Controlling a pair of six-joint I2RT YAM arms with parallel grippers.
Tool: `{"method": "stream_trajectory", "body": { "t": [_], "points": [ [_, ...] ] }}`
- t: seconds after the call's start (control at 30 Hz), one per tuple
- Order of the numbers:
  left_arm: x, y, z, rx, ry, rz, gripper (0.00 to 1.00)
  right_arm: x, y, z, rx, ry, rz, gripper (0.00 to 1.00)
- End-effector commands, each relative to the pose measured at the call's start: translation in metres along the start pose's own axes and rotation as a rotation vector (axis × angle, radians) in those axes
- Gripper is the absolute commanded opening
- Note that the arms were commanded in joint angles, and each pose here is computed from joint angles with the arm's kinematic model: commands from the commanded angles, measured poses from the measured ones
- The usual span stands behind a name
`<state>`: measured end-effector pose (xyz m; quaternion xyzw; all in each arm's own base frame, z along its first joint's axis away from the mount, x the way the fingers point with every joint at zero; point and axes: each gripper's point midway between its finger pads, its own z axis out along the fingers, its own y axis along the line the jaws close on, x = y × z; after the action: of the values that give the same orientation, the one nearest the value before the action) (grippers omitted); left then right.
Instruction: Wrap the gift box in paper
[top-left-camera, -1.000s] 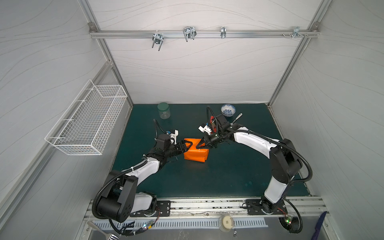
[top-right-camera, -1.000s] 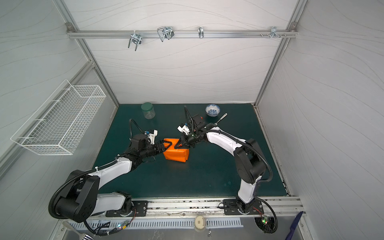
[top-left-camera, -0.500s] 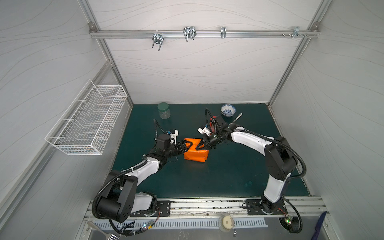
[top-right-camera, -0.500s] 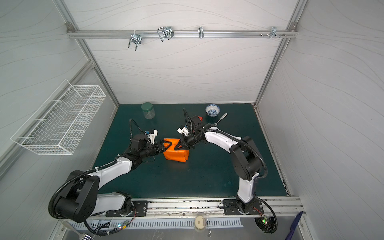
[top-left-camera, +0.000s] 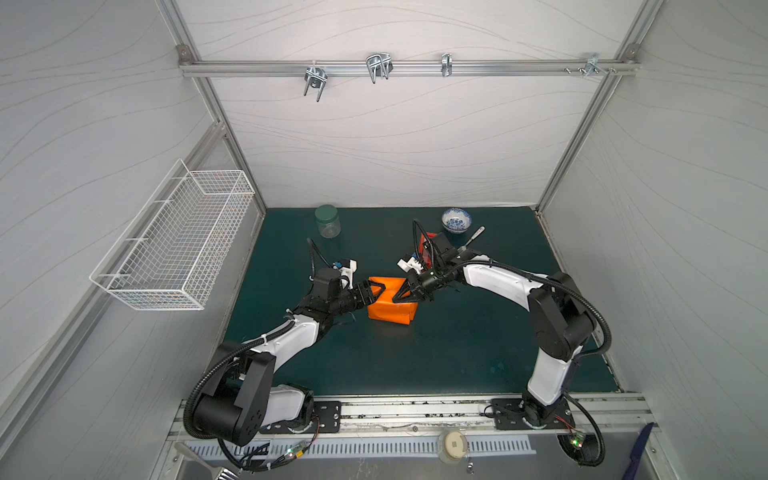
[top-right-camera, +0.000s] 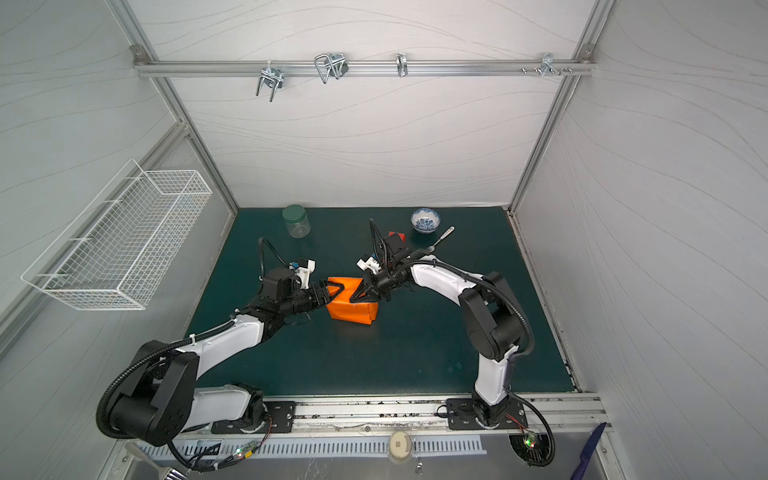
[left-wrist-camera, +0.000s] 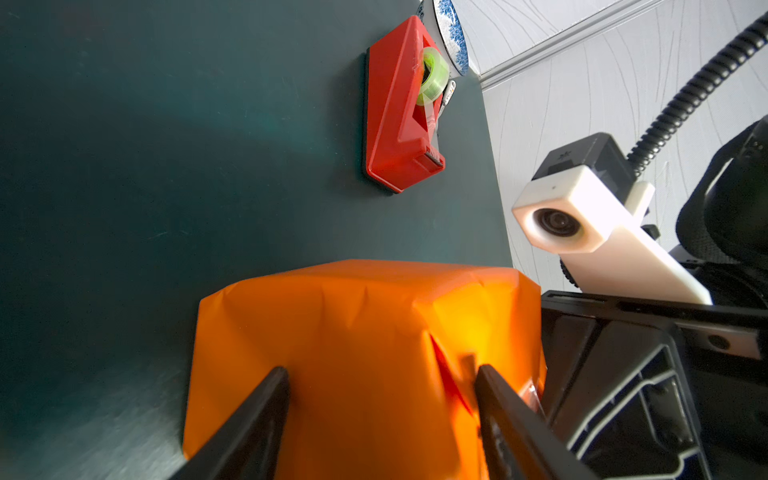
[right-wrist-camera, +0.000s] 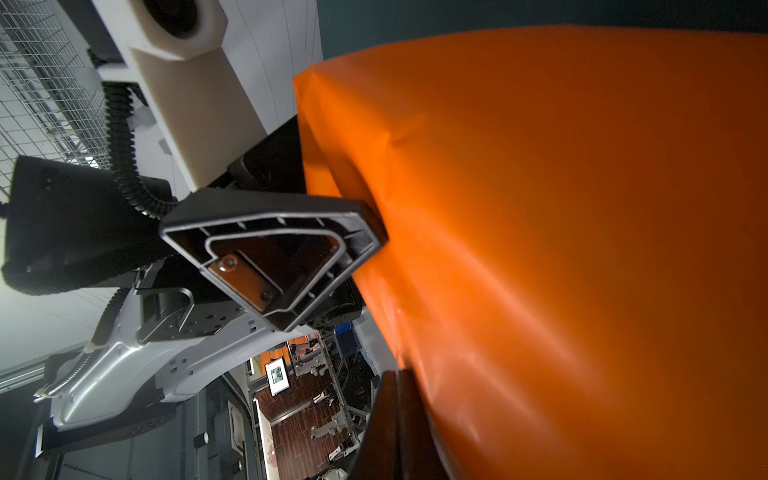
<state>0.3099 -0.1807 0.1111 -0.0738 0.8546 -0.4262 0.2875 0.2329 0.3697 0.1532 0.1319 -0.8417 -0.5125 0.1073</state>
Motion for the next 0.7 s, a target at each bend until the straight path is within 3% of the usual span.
{"method": "stream_trajectory", "body": {
  "t": [0.0, 0.37, 0.67],
  "points": [
    [0.030, 0.034, -0.001, -0.126, 0.087, -0.069, 0.71, 0.006, -0.021, 0.004, 0.017, 0.032, 0.117, 0.00],
    [0.028, 0.031, -0.001, -0.116, 0.079, -0.065, 0.71, 0.012, -0.025, 0.003, -0.033, 0.064, 0.249, 0.00],
    [0.027, 0.029, -0.002, -0.105, 0.074, -0.063, 0.71, 0.007, -0.037, 0.007, 0.017, 0.049, 0.315, 0.00]
  ]
}}
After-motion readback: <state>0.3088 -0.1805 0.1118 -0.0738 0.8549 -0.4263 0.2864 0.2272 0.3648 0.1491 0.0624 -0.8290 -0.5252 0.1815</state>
